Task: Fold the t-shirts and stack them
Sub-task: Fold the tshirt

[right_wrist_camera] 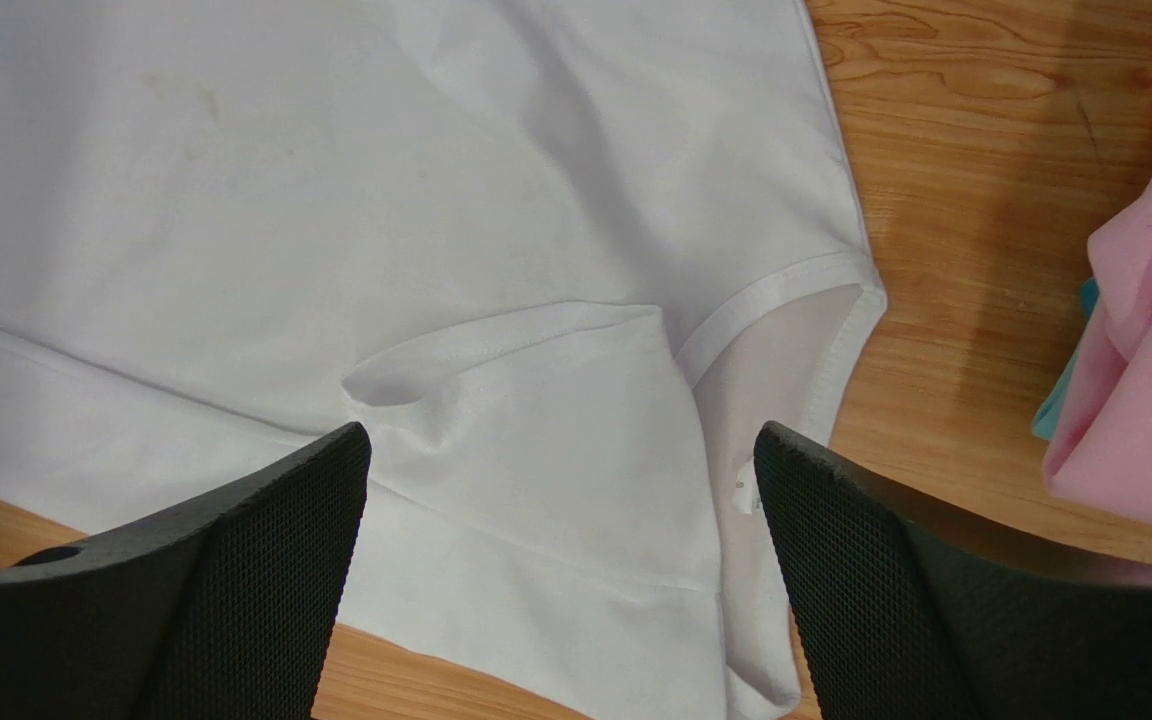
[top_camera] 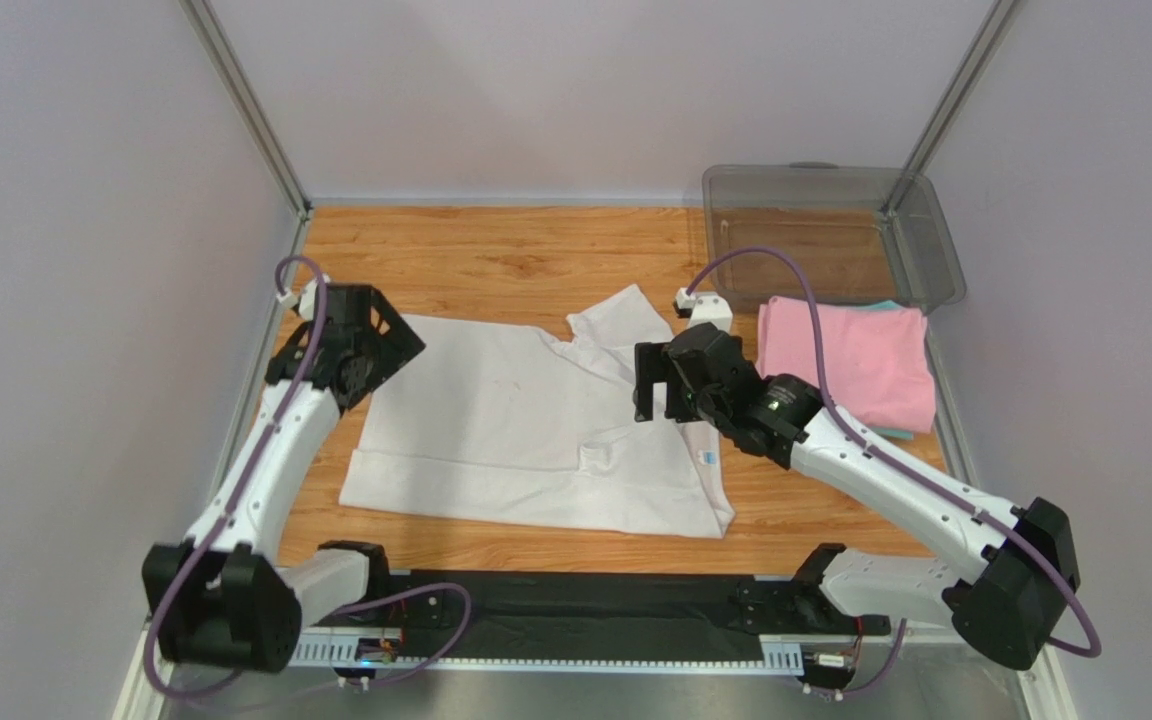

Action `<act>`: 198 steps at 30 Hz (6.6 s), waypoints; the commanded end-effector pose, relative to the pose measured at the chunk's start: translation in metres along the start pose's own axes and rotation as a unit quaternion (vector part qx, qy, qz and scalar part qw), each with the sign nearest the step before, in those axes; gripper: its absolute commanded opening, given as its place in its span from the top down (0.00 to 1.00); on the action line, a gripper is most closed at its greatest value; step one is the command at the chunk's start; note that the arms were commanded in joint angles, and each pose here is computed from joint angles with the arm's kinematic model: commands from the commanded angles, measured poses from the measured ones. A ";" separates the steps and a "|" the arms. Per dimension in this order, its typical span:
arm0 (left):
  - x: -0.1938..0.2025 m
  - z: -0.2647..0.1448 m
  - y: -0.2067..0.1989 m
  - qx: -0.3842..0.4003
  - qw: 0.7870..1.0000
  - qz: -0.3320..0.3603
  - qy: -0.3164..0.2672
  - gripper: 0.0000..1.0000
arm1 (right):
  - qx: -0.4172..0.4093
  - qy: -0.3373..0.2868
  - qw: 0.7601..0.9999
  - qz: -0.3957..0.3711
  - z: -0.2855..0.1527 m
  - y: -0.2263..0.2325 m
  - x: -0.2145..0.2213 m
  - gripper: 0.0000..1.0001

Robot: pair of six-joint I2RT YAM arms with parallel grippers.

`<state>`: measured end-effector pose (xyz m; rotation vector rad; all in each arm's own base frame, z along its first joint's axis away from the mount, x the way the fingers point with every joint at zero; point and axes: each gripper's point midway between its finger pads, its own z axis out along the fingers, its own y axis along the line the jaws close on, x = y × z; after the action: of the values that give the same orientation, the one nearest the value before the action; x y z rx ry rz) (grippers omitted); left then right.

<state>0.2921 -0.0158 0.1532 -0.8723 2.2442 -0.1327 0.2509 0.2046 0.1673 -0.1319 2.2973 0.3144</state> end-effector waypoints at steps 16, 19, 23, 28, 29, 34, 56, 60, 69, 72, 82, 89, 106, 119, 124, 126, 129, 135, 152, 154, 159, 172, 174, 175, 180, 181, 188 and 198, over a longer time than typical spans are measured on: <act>-0.094 0.177 -0.051 -0.079 0.991 0.079 0.076 0.30 | 0.069 0.040 0.996 -0.047 0.014 -0.059 0.038 0.00; -0.088 0.197 -0.051 -0.085 0.989 0.083 0.090 0.35 | 0.069 0.043 0.996 -0.042 0.015 -0.063 0.040 0.00; -0.084 0.214 -0.045 -0.104 0.985 0.091 0.099 0.40 | 0.070 0.045 0.996 -0.039 0.015 -0.067 0.042 0.00; -0.073 0.223 -0.035 -0.119 0.982 0.093 0.113 0.44 | 0.069 0.045 0.996 -0.034 0.016 -0.068 0.043 0.00; -0.072 0.225 -0.034 -0.121 0.981 0.095 0.114 0.46 | 0.069 0.046 0.996 -0.034 0.016 -0.069 0.043 0.00; -0.062 0.232 -0.029 -0.125 0.978 0.105 0.132 0.55 | 0.064 0.047 0.996 -0.031 0.016 -0.067 0.044 0.00; -0.052 0.204 -0.028 -0.075 0.983 0.117 0.117 1.00 | 0.071 0.015 0.997 0.012 0.036 -0.044 -0.018 0.00; -0.046 0.203 -0.030 -0.066 0.983 0.117 0.124 1.00 | 0.079 0.009 0.996 0.027 0.073 -0.042 -0.067 0.00; -0.044 0.208 -0.023 -0.075 0.982 0.121 0.122 1.00 | 0.076 0.025 0.997 -0.002 0.204 -0.038 -0.145 0.03; -0.044 0.210 -0.020 -0.083 0.982 0.123 0.119 1.00 | 0.111 0.019 0.994 -0.009 0.244 -0.050 -0.160 0.06; -0.048 0.207 -0.016 -0.092 0.982 0.126 0.110 1.00 | 0.108 0.047 0.992 -0.035 0.321 -0.056 -0.130 0.25; -0.047 0.208 -0.016 -0.094 0.981 0.127 0.111 1.00 | 0.099 0.079 0.992 -0.029 0.322 -0.057 -0.105 0.66; -0.047 0.208 -0.017 -0.092 0.982 0.122 0.113 1.00 | 0.120 0.114 0.986 -0.035 0.299 -0.067 -0.086 0.87; -0.050 0.205 -0.015 -0.096 0.982 0.122 0.108 1.00 | 0.130 0.015 0.990 -0.052 0.289 -0.067 -0.160 1.00; -0.050 0.206 -0.015 -0.096 0.982 0.121 0.108 1.00 | 0.122 -0.007 0.991 -0.051 0.284 -0.073 -0.181 1.00; -0.050 0.206 -0.015 -0.096 0.982 0.122 0.108 1.00 | 0.119 -0.011 0.992 -0.051 0.283 -0.078 -0.186 1.00; -0.052 0.205 -0.015 -0.095 0.982 0.122 0.106 1.00 | 0.069 0.021 0.996 -0.049 0.284 -0.067 -0.169 0.97; -0.050 0.206 -0.016 -0.093 0.982 0.121 0.109 1.00 | 0.015 0.069 0.996 -0.052 0.289 -0.054 -0.133 0.64; -0.050 0.207 -0.016 -0.091 0.982 0.119 0.111 1.00 | 0.032 0.093 0.994 -0.046 0.290 -0.062 -0.112 1.00; -0.049 0.207 -0.016 -0.093 0.982 0.120 0.111 1.00 | 0.045 0.072 0.995 -0.057 0.290 -0.065 -0.128 1.00; -0.050 0.208 -0.013 -0.099 0.982 0.120 0.108 1.00 | 0.074 0.035 0.995 -0.060 0.294 -0.075 -0.157 1.00; -0.054 0.204 -0.012 -0.098 0.983 0.114 0.107 1.00 | 0.067 0.031 0.995 -0.068 0.302 -0.091 -0.159 1.00; -0.055 0.201 -0.016 -0.089 0.984 0.111 0.109 1.00 | 0.050 0.031 0.996 -0.071 0.303 -0.086 -0.158 1.00; -0.055 0.199 -0.017 -0.088 0.984 0.110 0.109 1.00 | 0.048 0.027 0.996 -0.071 0.298 -0.084 -0.161 1.00; -0.056 0.191 -0.016 -0.088 0.986 0.102 0.101 1.00 | 0.027 0.012 0.997 -0.075 0.270 -0.074 -0.169 1.00; -0.057 0.187 -0.015 -0.088 0.986 0.100 0.099 1.00 | 0.021 0.007 0.997 -0.077 0.264 -0.070 -0.171 1.00; -0.060 0.163 -0.016 -0.074 0.990 0.088 0.077 1.00 | -0.039 -0.002 0.994 -0.102 0.210 -0.034 -0.166 1.00; -0.041 0.120 0.001 -0.056 0.994 0.071 0.056 1.00 | -0.028 0.007 0.994 -0.103 0.134 -0.023 -0.109 1.00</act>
<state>0.3940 0.0279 0.0751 -0.7521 2.4971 0.0425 0.4428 0.2206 0.1399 -0.4285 2.3083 0.2824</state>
